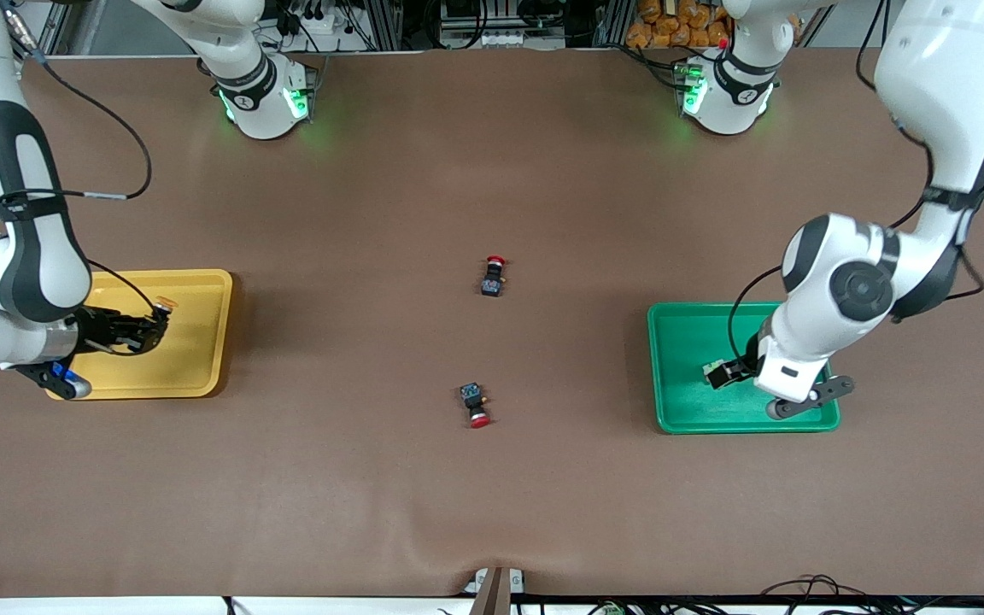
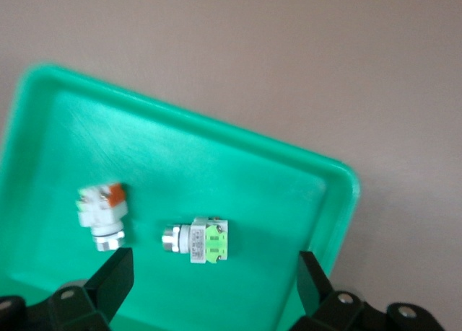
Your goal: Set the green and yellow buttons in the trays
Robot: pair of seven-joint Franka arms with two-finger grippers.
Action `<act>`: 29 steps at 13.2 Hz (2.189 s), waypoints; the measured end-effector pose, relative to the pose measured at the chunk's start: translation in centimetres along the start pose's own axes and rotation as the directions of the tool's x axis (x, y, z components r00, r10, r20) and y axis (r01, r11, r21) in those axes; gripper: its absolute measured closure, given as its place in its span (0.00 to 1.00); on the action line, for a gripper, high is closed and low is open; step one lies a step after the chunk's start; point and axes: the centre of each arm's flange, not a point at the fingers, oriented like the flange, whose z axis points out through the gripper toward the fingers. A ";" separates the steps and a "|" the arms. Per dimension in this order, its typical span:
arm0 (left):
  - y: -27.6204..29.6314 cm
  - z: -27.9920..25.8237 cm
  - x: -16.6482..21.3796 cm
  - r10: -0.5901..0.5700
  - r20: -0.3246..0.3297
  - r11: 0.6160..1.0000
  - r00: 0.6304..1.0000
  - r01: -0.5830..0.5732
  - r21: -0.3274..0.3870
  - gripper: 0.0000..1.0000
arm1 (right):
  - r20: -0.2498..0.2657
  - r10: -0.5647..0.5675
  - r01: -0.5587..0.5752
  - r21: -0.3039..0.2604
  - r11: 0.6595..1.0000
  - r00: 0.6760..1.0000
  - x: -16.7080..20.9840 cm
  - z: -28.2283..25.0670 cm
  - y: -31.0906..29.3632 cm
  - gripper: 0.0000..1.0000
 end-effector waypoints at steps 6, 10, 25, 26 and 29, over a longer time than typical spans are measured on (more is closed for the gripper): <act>-3.0 -21.4 0.5 0.148 0.056 0.983 0.987 -0.153 0.098 0.00 | -0.011 -0.075 0.076 0.015 0.997 0.997 0.9 6.0 3.1 0.67; -6.8 -27.4 1.4 0.285 0.098 0.955 0.954 -0.291 0.063 0.00 | 0.013 -0.085 0.085 0.016 0.996 0.996 0.8 6.3 2.5 0.38; -9.5 -31.5 -3.5 0.307 0.108 0.951 0.946 -0.309 -0.003 0.00 | -0.038 -0.357 0.355 -0.046 0.934 0.934 -10.8 -26.2 -12.5 0.00; -9.9 -31.5 -3.8 0.303 0.110 0.953 0.947 -0.304 -0.002 0.00 | -0.050 -0.374 0.372 -0.052 0.927 0.926 -11.8 -27.0 -13.5 0.00; -10.5 -31.6 -3.9 0.294 0.112 0.955 0.949 -0.296 -0.001 0.00 | -0.136 -0.411 0.401 -0.096 0.911 0.901 -16.9 -30.1 -16.1 0.00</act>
